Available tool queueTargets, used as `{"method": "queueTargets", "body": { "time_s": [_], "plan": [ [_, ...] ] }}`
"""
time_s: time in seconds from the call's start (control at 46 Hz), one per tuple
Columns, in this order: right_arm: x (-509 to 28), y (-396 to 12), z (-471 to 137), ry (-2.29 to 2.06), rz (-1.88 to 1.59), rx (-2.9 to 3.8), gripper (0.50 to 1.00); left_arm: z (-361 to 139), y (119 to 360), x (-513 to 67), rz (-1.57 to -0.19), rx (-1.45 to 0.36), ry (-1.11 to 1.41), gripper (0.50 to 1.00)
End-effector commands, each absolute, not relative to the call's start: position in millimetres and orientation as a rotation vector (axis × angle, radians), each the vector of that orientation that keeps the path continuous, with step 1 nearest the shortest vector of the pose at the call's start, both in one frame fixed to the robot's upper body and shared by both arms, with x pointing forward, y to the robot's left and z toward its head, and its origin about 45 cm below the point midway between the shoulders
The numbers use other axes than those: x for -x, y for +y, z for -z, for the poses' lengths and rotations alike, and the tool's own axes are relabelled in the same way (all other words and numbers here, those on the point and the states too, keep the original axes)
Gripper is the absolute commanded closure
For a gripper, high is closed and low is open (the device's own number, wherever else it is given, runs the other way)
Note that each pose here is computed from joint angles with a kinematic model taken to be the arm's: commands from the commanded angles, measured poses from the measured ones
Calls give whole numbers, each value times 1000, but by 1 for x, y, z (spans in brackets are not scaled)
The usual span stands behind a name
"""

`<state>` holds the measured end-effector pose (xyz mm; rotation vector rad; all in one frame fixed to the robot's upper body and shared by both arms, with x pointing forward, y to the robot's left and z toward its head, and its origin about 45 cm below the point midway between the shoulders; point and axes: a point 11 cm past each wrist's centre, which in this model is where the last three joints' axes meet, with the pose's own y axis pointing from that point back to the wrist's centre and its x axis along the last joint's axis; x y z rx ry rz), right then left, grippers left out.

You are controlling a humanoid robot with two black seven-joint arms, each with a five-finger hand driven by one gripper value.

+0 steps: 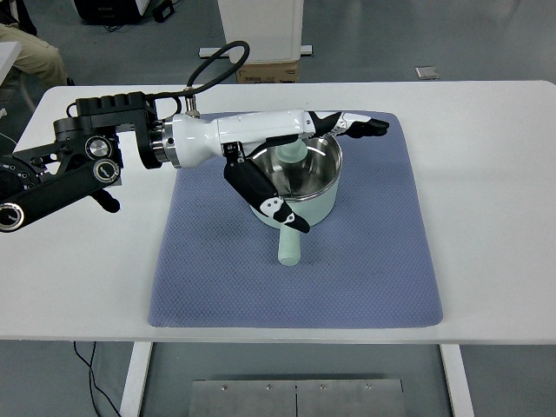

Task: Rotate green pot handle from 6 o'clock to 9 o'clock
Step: 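Reach the left hand across the green pot toward its handle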

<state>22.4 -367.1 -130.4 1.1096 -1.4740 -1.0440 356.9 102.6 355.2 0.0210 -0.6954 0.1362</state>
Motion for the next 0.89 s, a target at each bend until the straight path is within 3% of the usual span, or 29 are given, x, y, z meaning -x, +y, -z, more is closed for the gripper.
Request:
{"method": "queueTargets", "body": {
  "time_s": [0.0,0.87],
  "plan": [
    [-22,-367,130,-1474,1044,-1109,500,-351,101,-355,-117,-41,-710,500],
    [-22,-367,130,-1474,1044,-1109,500,-310,83,-335,97,-217,-848,500]
  ]
}}
